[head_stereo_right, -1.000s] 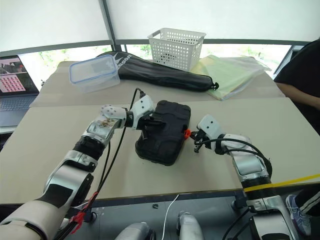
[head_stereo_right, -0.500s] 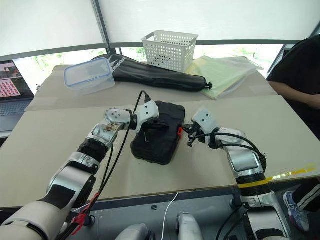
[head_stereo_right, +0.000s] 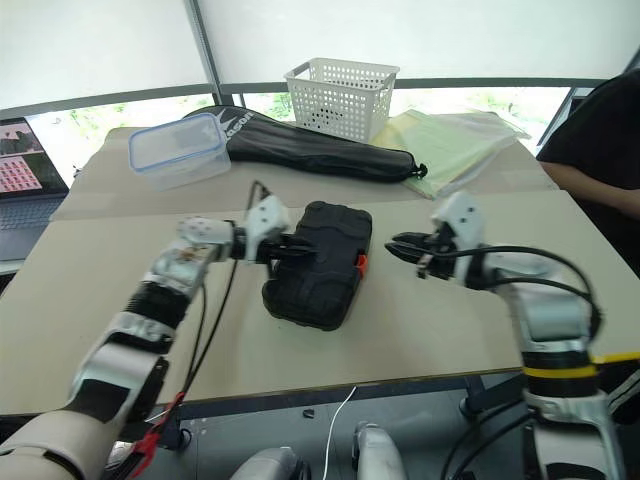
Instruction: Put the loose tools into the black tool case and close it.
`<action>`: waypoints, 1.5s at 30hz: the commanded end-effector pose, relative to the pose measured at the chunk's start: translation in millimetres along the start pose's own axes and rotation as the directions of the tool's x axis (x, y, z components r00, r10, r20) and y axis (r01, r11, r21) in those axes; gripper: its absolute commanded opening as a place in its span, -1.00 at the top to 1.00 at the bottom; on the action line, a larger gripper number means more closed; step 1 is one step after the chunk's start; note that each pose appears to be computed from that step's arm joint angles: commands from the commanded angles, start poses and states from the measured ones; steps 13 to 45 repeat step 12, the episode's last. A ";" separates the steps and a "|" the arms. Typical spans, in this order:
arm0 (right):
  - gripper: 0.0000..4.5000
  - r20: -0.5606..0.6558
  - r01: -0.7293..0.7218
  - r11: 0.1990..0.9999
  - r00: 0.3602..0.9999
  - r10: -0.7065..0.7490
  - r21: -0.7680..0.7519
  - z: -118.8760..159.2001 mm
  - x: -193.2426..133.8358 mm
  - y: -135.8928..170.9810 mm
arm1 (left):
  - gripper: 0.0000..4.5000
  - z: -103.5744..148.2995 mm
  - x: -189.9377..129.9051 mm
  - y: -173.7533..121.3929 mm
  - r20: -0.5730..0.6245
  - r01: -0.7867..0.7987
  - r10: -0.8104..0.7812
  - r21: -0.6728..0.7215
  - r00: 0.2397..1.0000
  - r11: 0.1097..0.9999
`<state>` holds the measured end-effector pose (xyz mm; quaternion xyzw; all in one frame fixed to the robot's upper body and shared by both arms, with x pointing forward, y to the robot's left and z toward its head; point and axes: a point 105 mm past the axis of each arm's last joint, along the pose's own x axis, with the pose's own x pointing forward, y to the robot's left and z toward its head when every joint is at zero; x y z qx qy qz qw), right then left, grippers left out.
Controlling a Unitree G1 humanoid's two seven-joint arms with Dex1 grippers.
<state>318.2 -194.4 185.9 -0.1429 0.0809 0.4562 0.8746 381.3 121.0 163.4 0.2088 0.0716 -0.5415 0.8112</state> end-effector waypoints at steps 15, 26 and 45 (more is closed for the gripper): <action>-1.00 -0.011 -0.161 0.985 0.987 0.162 0.062 12.2 -69.0 -4.2 | -0.96 -2.3 -168.9 -30.9 -0.095 -0.190 0.181 -0.101 0.979 0.976; -1.00 -0.011 -0.161 0.985 0.987 0.162 0.062 12.2 -69.0 -4.2 | -0.96 -2.3 -168.9 -30.9 -0.095 -0.190 0.181 -0.101 0.979 0.976; -1.00 -0.011 -0.161 0.985 0.987 0.162 0.062 12.2 -69.0 -4.2 | -0.96 -2.3 -168.9 -30.9 -0.095 -0.190 0.181 -0.101 0.979 0.976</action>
